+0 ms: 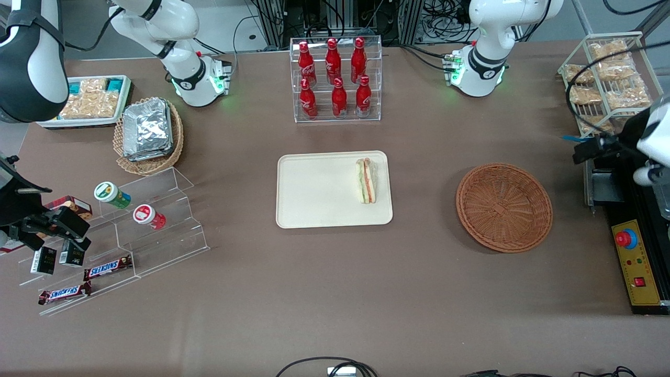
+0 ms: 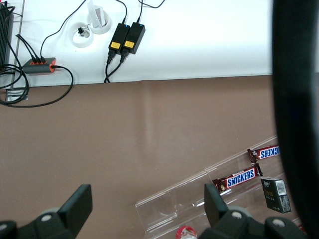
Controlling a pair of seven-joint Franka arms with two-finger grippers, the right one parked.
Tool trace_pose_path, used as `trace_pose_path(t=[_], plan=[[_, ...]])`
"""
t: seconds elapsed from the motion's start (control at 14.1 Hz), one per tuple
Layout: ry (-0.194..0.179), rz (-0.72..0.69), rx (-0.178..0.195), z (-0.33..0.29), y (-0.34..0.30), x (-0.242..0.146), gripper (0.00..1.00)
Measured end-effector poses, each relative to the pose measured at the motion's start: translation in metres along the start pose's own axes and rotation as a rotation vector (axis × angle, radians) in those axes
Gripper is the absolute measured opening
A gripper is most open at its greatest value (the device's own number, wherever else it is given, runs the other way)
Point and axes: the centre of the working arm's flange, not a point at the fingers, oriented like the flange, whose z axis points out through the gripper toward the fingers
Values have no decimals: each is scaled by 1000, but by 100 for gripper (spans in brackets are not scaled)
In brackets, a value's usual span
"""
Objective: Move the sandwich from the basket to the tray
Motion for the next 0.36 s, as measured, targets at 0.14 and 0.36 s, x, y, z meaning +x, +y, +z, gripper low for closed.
trace_pose_path(t=[0.14, 0.36], plan=[[12, 65, 3, -9, 3, -10, 100], [3, 94, 5, -8, 12, -14, 100]])
